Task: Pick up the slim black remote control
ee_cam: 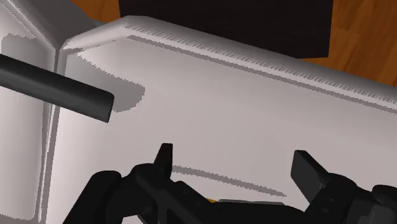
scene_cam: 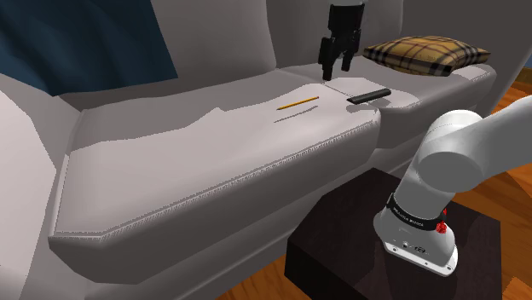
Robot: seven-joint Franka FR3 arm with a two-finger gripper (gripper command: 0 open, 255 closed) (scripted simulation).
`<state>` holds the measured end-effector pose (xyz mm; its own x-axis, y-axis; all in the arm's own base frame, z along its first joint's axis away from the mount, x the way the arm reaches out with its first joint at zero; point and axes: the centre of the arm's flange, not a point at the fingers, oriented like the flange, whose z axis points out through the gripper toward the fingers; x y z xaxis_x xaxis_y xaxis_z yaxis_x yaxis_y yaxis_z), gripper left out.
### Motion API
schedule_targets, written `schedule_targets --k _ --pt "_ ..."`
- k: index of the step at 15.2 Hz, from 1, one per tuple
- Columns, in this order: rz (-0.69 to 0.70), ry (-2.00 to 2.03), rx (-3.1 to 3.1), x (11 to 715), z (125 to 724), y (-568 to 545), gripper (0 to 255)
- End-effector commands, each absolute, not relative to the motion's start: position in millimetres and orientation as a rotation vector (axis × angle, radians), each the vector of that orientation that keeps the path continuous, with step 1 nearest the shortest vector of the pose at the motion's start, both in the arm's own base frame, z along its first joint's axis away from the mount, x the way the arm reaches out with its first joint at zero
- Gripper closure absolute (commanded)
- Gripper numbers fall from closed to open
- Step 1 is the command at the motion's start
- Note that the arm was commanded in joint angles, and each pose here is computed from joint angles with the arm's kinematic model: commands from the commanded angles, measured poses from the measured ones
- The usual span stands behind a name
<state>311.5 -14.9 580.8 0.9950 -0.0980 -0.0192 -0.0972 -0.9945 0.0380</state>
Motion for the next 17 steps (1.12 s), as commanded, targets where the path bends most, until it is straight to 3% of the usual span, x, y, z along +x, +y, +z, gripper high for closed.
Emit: schedule_targets --k 1,9,17 --pt "-0.033 -0.152 3.101 311.5 580.8 -14.9 0" --pt "-0.065 0.580 3.102 262.0 550.5 -106.9 0" --pt "-0.095 1.303 2.929 257.8 515.2 -209.7 0"
